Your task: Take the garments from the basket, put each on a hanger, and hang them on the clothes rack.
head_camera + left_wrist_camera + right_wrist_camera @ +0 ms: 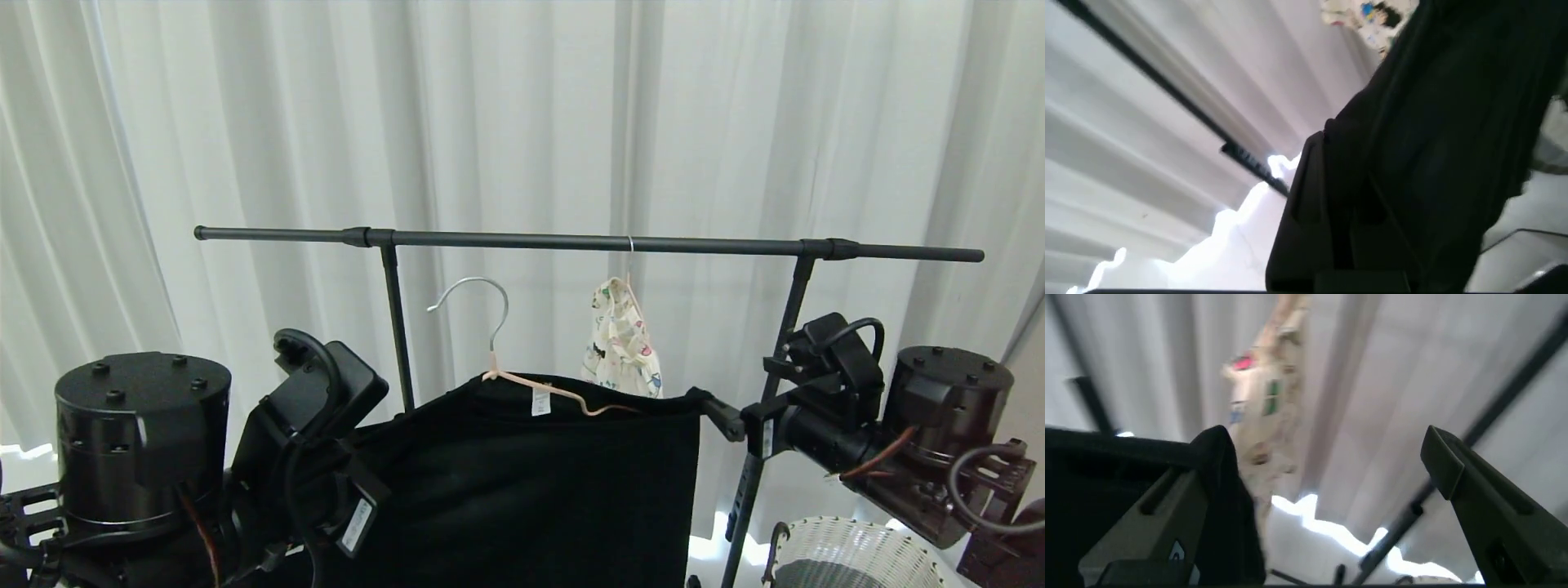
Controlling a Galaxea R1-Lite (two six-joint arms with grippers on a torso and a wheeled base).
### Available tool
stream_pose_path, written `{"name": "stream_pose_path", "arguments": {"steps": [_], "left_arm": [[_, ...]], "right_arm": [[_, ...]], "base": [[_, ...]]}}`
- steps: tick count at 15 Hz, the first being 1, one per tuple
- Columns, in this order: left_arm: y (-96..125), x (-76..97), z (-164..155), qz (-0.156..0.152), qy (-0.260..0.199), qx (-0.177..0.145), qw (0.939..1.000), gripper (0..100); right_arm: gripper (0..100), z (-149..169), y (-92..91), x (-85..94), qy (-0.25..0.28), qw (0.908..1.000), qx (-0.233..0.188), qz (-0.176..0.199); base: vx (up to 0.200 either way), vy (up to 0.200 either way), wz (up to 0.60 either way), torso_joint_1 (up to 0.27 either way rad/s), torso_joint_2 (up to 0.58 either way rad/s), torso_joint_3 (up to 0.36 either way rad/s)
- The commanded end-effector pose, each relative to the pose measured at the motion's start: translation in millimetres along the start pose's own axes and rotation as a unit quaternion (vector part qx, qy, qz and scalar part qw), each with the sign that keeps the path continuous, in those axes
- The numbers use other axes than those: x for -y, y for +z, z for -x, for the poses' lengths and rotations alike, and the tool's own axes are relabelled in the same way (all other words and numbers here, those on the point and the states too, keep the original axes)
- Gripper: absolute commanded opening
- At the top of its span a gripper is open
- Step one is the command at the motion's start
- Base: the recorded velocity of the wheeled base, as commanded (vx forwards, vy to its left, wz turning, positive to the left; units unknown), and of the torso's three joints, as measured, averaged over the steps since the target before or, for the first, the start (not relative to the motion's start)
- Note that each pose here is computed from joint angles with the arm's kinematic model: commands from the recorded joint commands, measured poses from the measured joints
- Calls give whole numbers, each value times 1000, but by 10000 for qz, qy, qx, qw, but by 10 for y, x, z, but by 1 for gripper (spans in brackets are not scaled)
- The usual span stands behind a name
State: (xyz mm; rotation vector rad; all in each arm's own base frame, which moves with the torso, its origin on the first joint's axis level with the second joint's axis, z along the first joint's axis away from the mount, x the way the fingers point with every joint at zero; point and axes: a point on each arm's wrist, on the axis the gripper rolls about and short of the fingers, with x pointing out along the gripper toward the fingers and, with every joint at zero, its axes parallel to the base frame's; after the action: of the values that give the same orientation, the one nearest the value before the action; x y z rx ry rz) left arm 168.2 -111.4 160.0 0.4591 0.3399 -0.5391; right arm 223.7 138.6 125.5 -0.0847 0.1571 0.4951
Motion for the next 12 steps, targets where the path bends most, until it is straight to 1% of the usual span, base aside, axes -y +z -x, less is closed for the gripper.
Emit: {"name": "stream_pose_path", "arguments": {"steps": [1,2,4,5,6,7,8,9,10,11,12], "left_arm": [[21,12,-28,-4,-52,28,10000,0],[26,10,-28,0,-41,64,10000,0],[29,9,-50,29,-27,83,10000,0],[32,9,-52,126,-22,129,9998,0],[14,16,-62,154,-29,107,9998,0],[-14,8,-91,204,-5,17,9998,0],[-39,-38,-132,445,92,-72,9989,0],[-37,-45,-147,597,113,-77,9981,0],[-22,-46,-150,726,133,22,9973,0],[-15,-19,-134,706,94,122,9974,0],[-16,58,-107,640,-54,223,9977,0]], "right_arm": [[100,137,33,-144,557,9984,12,50],[100,146,26,-181,681,9976,-66,98],[100,163,18,-276,885,9959,-95,151],[100,173,22,-317,967,9951,-84,166],[100,192,39,-345,1034,9945,-44,165],[100,230,47,-369,1124,9935,-41,176],[100,269,58,-399,1207,9925,-68,193],[100,288,67,-418,1253,9919,-81,203],[100,301,76,-434,1298,9912,-109,221],[100,302,82,-434,1298,9912,-101,220],[100,300,93,-430,1290,9914,-78,224]], "base": [[0,0,0,0,0,0],[0,0,0,0,0,0],[0,0,0,0,0,0],[0,0,0,0,0,0],[0,0,0,0,0,0],[0,0,0,0,0,0],[0,0,0,0,0,0],[0,0,0,0,0,0],[0,0,0,0,0,0],[0,0,0,0,0,0],[0,0,0,0,0,0]]}}
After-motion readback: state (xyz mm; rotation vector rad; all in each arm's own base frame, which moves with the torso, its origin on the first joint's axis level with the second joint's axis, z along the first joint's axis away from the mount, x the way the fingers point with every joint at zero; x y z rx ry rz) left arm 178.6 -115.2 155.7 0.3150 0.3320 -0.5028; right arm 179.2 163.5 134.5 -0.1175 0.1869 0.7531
